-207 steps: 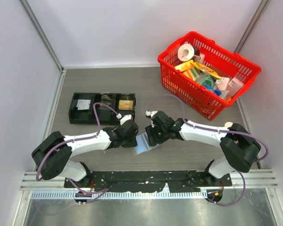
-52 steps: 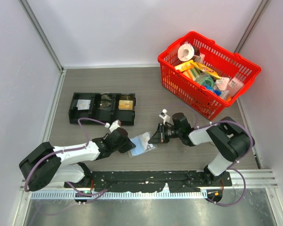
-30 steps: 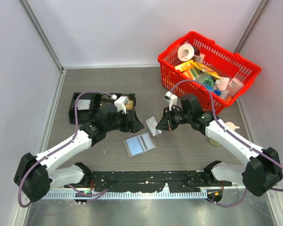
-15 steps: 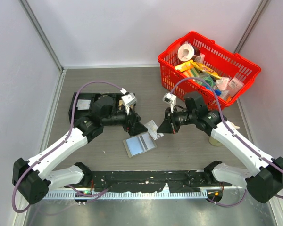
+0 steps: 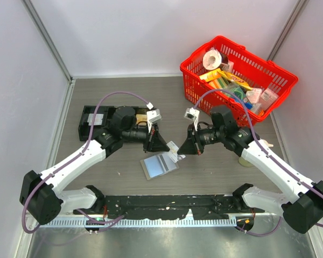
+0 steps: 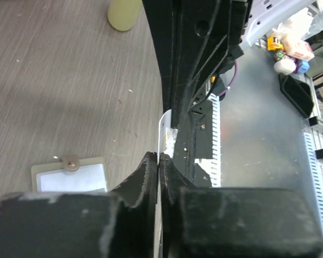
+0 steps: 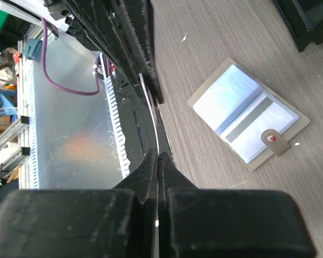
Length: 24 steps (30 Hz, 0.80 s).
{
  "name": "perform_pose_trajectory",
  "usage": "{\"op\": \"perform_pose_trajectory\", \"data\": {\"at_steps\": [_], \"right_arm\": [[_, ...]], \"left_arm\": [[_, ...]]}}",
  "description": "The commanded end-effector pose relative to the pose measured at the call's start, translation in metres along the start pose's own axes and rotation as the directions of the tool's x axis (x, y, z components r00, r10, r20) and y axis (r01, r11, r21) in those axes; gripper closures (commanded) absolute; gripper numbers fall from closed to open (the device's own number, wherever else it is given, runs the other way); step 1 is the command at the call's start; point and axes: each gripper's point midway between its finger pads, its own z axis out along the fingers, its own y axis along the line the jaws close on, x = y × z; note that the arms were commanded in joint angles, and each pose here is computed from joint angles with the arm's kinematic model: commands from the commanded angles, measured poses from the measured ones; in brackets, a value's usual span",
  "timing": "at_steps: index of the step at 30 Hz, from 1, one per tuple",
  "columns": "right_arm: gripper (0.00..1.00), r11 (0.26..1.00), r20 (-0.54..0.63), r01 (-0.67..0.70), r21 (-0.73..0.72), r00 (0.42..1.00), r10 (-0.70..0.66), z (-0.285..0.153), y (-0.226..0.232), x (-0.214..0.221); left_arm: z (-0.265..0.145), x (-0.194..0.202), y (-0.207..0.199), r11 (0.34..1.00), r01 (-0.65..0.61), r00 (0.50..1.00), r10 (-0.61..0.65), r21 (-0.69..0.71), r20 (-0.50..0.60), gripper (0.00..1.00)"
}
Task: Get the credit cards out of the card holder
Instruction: Place the credit card in the storage box.
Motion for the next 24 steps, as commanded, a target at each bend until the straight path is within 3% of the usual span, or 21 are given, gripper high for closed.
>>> {"op": "perform_pose_trajectory", "data": {"at_steps": [1,3,5,7,11,16,20,24], "right_arm": [[0.99,0.995,0.066,0.092,-0.022,0.994,-0.091,-0.004,0.011,-0.019],[0.96,0.996,0.074,0.092,-0.004,0.993,-0.092,-0.004,0.009,-0.020],[0.80,0.996,0.089,0.088,0.036,0.992,-0.090,-0.006,0.004,-0.022],[0.51,0.993,0.104,0.079,0.083,0.991,-0.088,-0.007,-0.003,-0.024],[0.26,0.988,0.117,0.046,0.148,0.991,-0.064,-0.008,-0.014,-0.025],[0.18,0.976,0.135,0.014,0.217,0.990,-0.044,-0.009,-0.027,-0.027],[0.17,0.972,0.144,0.011,0.235,0.988,-0.046,-0.010,-0.030,-0.027],[0.17,0.975,0.177,0.011,0.221,0.983,-0.051,-0.010,-0.027,-0.029]], "left_arm": [[-0.006,-0.021,-0.015,0.996,-0.077,0.996,0.075,0.048,0.054,1.00],[-0.008,-0.023,-0.013,0.997,-0.080,0.995,0.079,0.013,0.060,1.00],[-0.012,-0.022,-0.001,0.995,-0.072,0.995,0.077,-0.071,0.062,1.00],[-0.021,-0.021,0.017,0.981,-0.054,0.996,0.066,-0.188,0.056,1.00],[-0.060,-0.024,0.060,0.892,0.050,0.995,-0.007,-0.450,0.097,1.00],[-0.150,-0.019,0.115,0.614,0.251,0.966,-0.111,-0.748,0.233,1.00],[-0.224,-0.007,0.140,0.359,0.343,0.939,-0.163,-0.868,0.303,1.00],[-0.273,0.003,0.161,0.163,0.362,0.925,-0.188,-0.918,0.331,1.00]]}}
